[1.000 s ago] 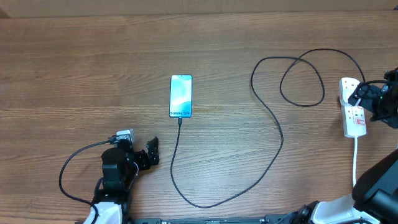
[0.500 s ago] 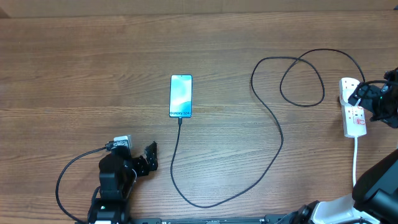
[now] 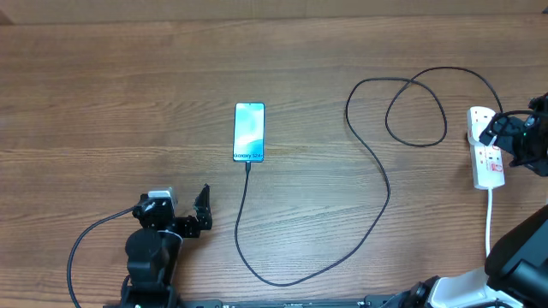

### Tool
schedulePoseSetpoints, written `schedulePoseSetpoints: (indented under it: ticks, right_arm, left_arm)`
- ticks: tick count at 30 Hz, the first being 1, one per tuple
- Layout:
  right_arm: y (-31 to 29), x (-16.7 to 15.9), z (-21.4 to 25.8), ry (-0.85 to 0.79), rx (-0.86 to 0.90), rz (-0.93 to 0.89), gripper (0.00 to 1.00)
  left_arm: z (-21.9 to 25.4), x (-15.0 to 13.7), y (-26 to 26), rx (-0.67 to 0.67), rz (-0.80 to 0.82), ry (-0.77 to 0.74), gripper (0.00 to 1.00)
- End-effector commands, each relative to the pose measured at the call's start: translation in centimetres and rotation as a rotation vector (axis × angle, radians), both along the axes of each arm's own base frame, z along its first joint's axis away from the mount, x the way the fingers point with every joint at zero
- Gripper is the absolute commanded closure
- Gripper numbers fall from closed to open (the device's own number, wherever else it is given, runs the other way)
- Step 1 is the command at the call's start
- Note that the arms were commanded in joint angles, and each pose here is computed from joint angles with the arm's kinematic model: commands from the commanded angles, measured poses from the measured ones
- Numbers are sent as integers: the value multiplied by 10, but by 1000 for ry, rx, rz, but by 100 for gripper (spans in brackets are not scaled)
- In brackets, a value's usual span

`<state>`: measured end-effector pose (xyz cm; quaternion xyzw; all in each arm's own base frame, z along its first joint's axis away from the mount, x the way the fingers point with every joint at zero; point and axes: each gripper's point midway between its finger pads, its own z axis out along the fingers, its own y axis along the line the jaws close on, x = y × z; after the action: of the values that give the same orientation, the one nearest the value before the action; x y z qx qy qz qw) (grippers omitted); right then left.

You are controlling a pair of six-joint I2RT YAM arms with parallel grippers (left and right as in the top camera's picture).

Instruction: Plug charger to phone and switch on socket

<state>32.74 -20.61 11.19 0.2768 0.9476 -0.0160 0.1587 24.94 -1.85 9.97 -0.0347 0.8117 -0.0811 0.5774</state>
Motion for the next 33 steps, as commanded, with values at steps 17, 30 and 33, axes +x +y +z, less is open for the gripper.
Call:
schedulePoseSetpoints:
  ticks: [17, 30, 33]
  right_arm:
    - [-3, 1, 7, -20, -12, -11, 0]
    - [-3, 1, 7, -20, -12, -11, 0]
    - [-3, 1, 7, -20, -12, -11, 0]
  left_arm:
    - [55, -3, 10, 383, -22, -267, 0]
    - [56, -4, 6, 393, -44, -277, 0]
    - [56, -4, 6, 393, -44, -277, 0]
